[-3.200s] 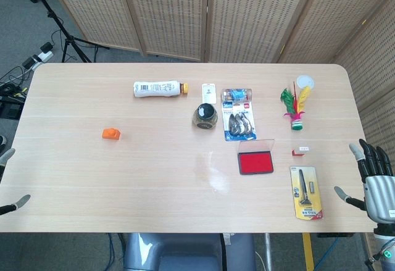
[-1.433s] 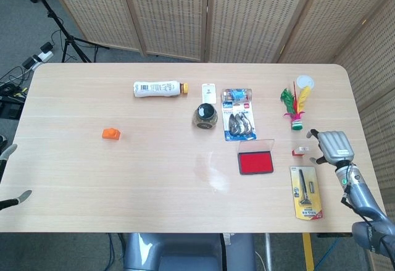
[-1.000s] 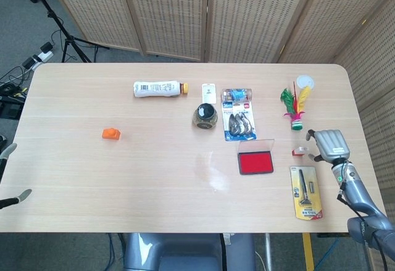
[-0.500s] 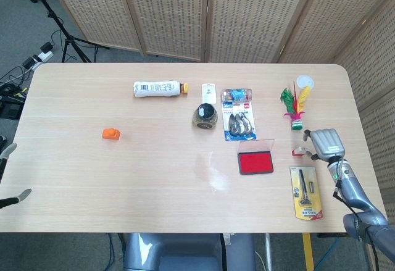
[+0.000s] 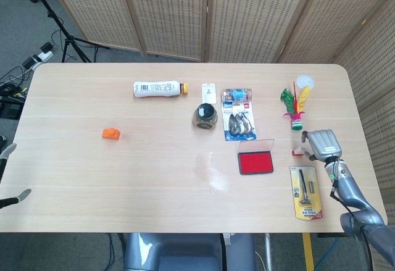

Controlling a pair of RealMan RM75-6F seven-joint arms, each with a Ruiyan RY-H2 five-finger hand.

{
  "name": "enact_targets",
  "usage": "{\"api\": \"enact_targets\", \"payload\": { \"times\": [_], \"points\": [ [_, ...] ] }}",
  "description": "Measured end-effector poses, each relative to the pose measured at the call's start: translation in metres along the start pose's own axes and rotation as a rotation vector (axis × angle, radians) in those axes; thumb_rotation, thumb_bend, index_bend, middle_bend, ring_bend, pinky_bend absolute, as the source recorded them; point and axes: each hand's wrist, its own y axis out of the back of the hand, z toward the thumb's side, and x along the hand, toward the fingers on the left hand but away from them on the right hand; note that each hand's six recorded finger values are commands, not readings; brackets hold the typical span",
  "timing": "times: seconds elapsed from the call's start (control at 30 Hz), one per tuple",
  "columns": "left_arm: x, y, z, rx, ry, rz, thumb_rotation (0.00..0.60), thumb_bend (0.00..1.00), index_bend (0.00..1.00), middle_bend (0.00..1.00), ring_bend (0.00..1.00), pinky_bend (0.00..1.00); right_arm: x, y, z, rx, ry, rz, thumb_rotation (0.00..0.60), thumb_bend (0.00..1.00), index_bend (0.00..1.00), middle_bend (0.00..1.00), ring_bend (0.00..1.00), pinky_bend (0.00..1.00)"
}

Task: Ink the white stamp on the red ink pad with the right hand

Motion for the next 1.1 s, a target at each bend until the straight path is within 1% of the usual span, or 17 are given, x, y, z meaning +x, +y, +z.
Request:
{"api": "enact_targets", "payload": {
  "times": [0.47,0.63,0.77,1.1],
  "points": [
    [0.0007,-0.0005,-0.001,-0.003,0.002,-0.005,0.6,0.0,0.0,0.0,0.0,0.0,-0.0042,-0.0068,0.003,0.009,-0.001,0.021,0.6,0.36,0.46,0.97,1.0,1.0],
    [0.0007,-0.0004,-0.0011,-0.004,0.003,-0.005,0.6,0.0,0.0,0.0,0.0,0.0,-0.0051,-0.0079,0.0036,0.008,0.0,0.027,0.6,0.41,0.5,0.98,1.0,1.0],
    [0.0011,-0.0009,-0.001,-0.003,0.003,-0.007,0.6,0.0,0.0,0.0,0.0,0.0,-0.0059,-0.0088,0.003,0.01,-0.003,0.035,0.6,0.42,0.51,0.98,1.0,1.0],
    [0.0019,-0.0011,-0.0014,-0.005,0.005,-0.009,0.6,0.0,0.0,0.0,0.0,0.0,-0.0034,-0.0048,0.004,0.015,0.01,0.024,0.6,0.45,0.53,0.97,1.0,1.0]
  ]
}}
